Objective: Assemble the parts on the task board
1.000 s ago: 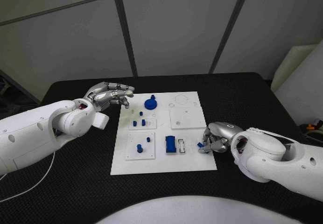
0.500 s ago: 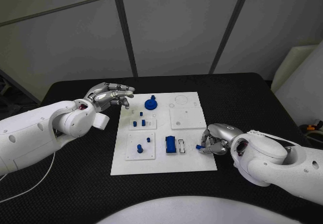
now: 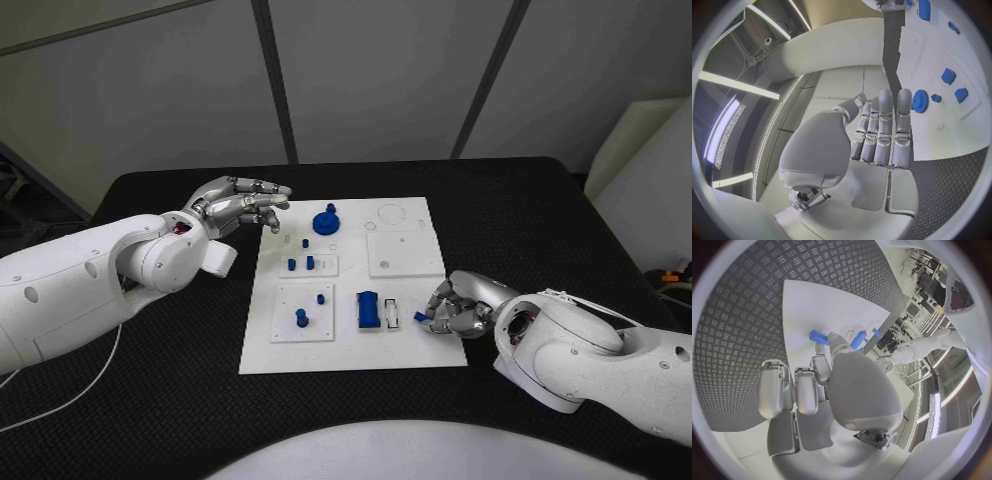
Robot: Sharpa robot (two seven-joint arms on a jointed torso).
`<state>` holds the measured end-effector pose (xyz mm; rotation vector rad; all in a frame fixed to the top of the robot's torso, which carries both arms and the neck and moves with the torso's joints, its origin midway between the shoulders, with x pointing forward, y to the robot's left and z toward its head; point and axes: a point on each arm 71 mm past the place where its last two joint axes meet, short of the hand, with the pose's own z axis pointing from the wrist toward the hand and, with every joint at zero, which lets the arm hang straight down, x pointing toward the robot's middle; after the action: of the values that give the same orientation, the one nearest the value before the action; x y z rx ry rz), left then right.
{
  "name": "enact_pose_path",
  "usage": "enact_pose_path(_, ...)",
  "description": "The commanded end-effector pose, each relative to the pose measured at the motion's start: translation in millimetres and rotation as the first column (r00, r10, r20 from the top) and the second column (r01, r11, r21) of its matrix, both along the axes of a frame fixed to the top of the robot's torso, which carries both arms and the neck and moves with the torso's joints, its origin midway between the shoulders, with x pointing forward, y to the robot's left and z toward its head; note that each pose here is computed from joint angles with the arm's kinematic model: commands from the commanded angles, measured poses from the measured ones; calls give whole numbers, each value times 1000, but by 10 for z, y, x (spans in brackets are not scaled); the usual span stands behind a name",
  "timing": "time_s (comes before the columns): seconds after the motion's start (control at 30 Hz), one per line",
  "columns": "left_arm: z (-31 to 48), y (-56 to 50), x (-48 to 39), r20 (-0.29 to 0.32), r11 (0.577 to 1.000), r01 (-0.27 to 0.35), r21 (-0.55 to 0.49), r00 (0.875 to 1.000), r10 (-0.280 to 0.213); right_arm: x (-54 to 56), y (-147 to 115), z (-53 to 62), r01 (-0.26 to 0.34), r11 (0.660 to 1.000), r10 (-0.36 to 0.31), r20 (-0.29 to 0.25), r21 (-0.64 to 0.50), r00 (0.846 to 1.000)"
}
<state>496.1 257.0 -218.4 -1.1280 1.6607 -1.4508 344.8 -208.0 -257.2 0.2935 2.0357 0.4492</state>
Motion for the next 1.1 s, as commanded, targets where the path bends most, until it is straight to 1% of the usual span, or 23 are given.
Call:
enact_pose_path(0.03,12,-9,-1,4,1000,7,-8,1000,-7,17,32,37,66,993,-67,7,101,998)
enact_pose_path(0.2,13,-15,-2,4,1000,9,-9,1000,-9,44,110,17,65,990,-64,-4,127,998)
enact_pose_path(0.43,15,-13,-4,4,1000,9,-9,1000,-9,79,190,-23,57,990,-54,-22,133,998)
enact_pose_path(0.77,14,-24,-5,2,1000,13,-10,1000,-13,109,322,-71,27,992,-21,-47,127,999)
enact_pose_path(1.1,15,-25,-6,2,1000,15,-10,1000,-15,134,418,-87,18,990,-12,-45,139,999)
